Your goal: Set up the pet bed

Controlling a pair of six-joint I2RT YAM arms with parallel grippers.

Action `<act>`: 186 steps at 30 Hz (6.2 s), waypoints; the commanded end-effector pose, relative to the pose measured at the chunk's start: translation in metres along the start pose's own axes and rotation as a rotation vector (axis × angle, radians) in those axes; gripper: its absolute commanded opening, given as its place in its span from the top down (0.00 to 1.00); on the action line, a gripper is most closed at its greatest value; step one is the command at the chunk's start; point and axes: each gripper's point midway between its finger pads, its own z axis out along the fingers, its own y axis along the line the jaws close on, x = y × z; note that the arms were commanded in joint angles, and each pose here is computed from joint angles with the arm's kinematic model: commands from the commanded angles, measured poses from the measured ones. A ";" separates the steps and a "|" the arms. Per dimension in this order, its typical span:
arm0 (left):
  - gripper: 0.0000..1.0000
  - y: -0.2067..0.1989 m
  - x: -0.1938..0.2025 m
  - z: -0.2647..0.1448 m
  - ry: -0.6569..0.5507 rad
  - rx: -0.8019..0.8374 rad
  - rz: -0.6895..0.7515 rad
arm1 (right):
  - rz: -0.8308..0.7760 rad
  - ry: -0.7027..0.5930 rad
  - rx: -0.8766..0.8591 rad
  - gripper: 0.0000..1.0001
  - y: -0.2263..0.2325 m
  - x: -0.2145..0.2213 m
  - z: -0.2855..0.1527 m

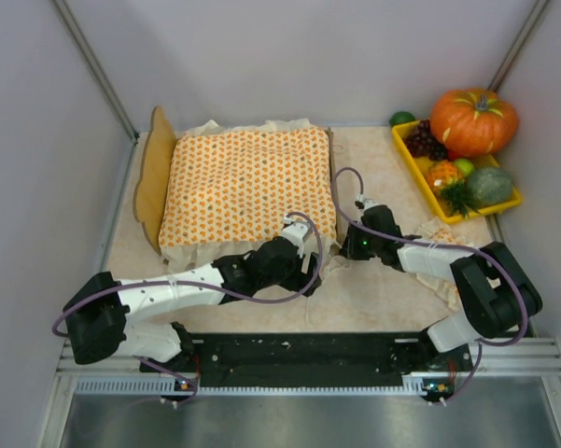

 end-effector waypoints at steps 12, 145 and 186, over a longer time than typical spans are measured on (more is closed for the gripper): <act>0.17 -0.011 -0.017 -0.002 -0.053 0.030 -0.005 | 0.116 0.115 0.225 1.00 -0.040 0.055 -0.012; 0.69 -0.034 -0.007 0.084 0.032 0.093 0.038 | 0.170 -0.092 0.085 0.60 0.014 0.037 -0.080; 0.72 0.009 0.011 0.110 0.116 -0.100 -0.031 | -0.039 -0.042 -0.084 0.71 0.031 0.014 -0.017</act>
